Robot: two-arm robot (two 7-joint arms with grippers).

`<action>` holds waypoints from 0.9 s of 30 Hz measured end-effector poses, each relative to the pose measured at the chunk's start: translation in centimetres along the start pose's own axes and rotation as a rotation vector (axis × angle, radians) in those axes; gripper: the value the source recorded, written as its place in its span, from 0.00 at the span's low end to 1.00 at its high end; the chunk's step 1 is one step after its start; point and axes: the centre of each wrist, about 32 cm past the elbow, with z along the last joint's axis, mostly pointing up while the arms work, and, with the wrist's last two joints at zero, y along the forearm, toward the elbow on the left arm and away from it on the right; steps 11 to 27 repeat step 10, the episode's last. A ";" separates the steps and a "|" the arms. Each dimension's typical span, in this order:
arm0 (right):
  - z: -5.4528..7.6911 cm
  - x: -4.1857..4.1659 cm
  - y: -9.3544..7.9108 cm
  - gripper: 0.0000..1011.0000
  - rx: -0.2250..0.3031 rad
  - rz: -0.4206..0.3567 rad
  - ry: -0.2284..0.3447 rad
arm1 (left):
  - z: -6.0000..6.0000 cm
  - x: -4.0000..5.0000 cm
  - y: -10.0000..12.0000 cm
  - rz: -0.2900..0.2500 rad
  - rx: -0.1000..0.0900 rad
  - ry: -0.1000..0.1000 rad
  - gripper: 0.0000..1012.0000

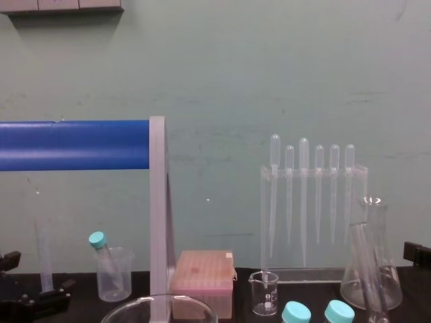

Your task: Hold the test tube with one hand and immerse one end into the beaker, then return it to the test tube rack.

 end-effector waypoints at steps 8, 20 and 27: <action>0.1 0.01 0.0 0.99 0.004 -0.003 -0.001 | 0.0 0.00 0.0 0.000 0.000 0.000 0.99; 0.1 0.01 0.0 0.99 0.004 -0.003 -0.001 | 0.0 0.00 0.0 0.000 0.000 0.000 0.99; 0.1 0.01 0.0 0.99 0.004 -0.003 -0.001 | 0.0 0.00 0.0 0.000 0.000 0.000 0.99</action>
